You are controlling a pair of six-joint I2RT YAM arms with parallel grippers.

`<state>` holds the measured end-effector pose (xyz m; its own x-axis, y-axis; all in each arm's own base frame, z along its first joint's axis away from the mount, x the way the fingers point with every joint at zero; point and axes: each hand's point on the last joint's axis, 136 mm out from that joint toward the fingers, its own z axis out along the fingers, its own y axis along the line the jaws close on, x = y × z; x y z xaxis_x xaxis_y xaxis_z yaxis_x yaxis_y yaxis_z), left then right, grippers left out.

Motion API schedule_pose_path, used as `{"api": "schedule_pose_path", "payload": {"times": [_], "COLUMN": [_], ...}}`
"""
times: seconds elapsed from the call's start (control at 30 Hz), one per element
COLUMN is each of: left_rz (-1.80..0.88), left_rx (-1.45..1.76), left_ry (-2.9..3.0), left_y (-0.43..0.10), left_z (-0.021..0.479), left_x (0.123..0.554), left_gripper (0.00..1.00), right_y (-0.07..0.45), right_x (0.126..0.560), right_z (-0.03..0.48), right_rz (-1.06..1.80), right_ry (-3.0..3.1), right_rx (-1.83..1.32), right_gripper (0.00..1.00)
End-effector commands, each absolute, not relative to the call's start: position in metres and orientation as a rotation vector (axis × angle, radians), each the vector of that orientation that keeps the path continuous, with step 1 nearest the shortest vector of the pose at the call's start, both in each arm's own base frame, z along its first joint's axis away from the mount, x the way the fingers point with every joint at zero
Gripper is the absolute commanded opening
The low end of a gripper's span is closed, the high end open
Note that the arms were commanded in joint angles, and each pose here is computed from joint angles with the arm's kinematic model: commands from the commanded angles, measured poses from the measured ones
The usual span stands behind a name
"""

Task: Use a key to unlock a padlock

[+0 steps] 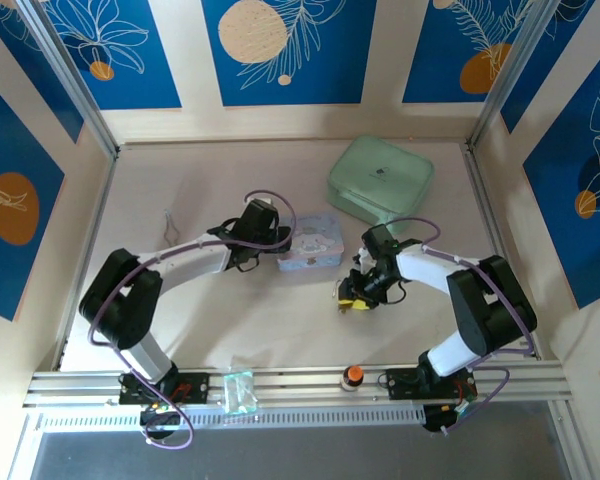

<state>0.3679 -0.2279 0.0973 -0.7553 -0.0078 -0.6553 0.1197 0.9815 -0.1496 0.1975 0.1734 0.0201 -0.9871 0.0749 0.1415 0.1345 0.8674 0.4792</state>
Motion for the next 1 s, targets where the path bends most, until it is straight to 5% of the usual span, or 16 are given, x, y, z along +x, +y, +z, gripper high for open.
{"api": "schedule_pose_path", "payload": {"times": [0.0,0.17,0.37,0.53,0.7,0.97], "left_rz": [-0.245,-0.170,0.122,0.332,0.429,0.413], "left_rx": [0.077,0.010,-0.021,-0.033,-0.076,-0.158], "left_ry": [2.357,2.233,2.079,2.052,2.056,1.990], "left_y": [-0.218,-0.178,-0.109,-0.061,-0.020,0.022], "left_z": [0.136,0.167,0.175,0.167,0.149,0.115], "left_x": [0.370,0.363,0.357,0.361,0.366,0.368], "left_gripper": [0.96,0.99,0.99,0.99,1.00,0.99], "right_y": [0.151,0.143,0.102,0.077,0.034,-0.012], "right_x": [0.182,0.205,0.264,0.312,0.342,0.354], "right_z": [0.020,0.045,0.092,0.120,0.128,0.113], "right_rz": [-0.573,-0.540,-0.372,-0.323,0.036,-0.128], "right_ry": [-2.926,-3.105,-3.538,-3.812,-4.035,-4.190], "right_rx": [-0.201,-0.168,-0.217,-0.162,-0.229,-0.614], "right_gripper": [0.42,0.61,0.70,0.68,0.73,0.74]}}
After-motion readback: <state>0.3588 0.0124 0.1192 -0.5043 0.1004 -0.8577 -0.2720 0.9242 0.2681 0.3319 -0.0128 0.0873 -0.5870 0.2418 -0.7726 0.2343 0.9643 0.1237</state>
